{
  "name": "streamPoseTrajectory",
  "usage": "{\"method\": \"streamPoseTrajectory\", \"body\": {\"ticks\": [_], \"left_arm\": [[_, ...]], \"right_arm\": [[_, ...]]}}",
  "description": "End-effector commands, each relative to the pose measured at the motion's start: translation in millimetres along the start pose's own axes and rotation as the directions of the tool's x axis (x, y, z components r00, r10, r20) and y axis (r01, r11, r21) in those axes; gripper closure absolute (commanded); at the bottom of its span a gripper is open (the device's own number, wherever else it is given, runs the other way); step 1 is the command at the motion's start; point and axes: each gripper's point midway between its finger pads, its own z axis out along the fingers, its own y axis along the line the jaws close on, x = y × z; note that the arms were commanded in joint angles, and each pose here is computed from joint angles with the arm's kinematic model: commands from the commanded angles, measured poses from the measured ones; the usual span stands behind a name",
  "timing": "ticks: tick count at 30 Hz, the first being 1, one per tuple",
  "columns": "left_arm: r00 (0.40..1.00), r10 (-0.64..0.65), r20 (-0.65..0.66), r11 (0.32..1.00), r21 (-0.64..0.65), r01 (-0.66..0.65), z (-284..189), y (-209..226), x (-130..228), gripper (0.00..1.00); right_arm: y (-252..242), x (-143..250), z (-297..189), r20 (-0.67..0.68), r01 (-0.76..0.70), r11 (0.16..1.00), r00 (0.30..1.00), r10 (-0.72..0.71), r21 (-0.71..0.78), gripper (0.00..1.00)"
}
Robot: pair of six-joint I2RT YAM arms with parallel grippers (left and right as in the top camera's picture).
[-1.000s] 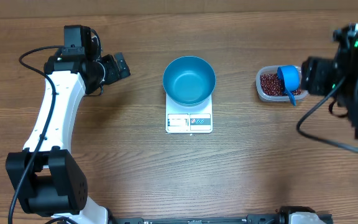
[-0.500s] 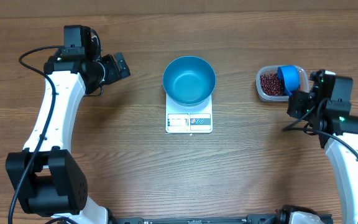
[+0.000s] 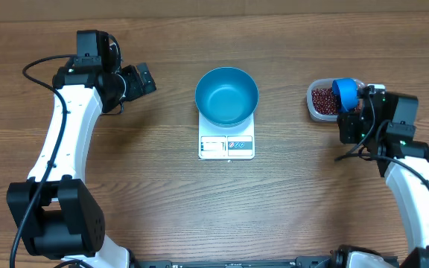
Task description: Scoop item into bowl and weigh 150g on scale
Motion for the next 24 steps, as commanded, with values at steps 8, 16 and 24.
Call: {"method": "streamPoseTrajectory", "body": {"ticks": [8, 16, 24], "left_arm": [[0.999, 0.029, 0.040, 1.000, 0.010, -0.029, -13, -6, -8, 0.00], [0.999, 0.029, 0.039, 1.000, 0.009, -0.029, -13, -6, -7, 0.01], [0.999, 0.028, 0.040, 1.000, 0.010, -0.029, -13, -6, -8, 0.01]], "right_arm": [[-7, 3, 9, -0.006, 0.013, 1.000, 1.000, -0.013, 0.027, 0.69], [-9, 4, 22, -0.012, 0.013, 1.000, 1.000, -0.013, 0.027, 0.71], [-10, 3, 27, -0.008, 0.033, 0.999, 0.999, -0.033, 0.027, 0.75]]}}
